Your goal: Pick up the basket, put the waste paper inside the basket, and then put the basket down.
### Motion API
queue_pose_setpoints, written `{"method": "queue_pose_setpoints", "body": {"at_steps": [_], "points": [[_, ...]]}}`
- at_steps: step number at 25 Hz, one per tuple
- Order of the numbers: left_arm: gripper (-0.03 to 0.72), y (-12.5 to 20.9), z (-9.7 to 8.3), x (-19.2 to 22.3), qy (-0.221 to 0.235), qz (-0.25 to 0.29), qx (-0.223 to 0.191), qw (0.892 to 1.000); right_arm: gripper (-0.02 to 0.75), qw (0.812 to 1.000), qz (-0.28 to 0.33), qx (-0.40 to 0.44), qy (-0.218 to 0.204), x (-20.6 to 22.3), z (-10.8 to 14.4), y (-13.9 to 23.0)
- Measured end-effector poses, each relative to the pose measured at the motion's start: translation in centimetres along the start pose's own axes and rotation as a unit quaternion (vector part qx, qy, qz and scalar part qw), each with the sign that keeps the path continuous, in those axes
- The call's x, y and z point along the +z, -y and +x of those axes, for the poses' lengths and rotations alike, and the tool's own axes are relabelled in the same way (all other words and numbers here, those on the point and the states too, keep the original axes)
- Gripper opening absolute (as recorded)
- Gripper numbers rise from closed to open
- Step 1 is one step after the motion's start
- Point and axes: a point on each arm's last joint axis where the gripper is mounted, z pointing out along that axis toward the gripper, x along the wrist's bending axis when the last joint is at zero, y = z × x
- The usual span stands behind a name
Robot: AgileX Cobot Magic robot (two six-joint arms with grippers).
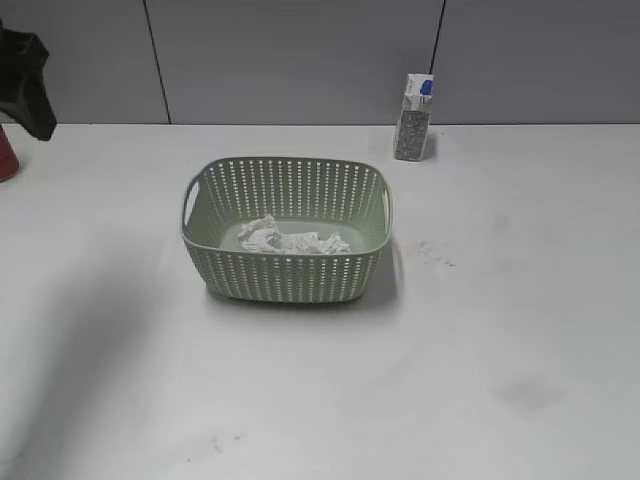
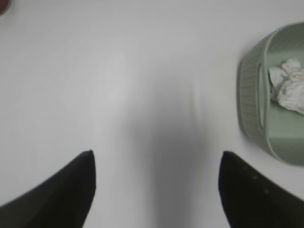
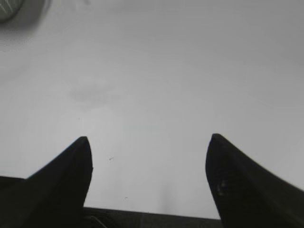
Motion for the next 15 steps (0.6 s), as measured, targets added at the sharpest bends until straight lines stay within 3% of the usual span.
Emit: {"method": "queue_pose_setpoints", "body": {"at_steps": [8, 15], "points": [[0.591, 7.9, 0.1, -2.6, 0.006, -0.023, -0.003, 1.0, 0.587, 0.993, -0.12, -0.016, 0.014, -3.1, 0.6, 1.7], [0.591, 17.1, 0.3, -4.9, 0.019, -0.086, -0.001, 0.996, 0.587, 0.992, -0.125, -0.016, 0.017, -3.2, 0.6, 1.9]]}}
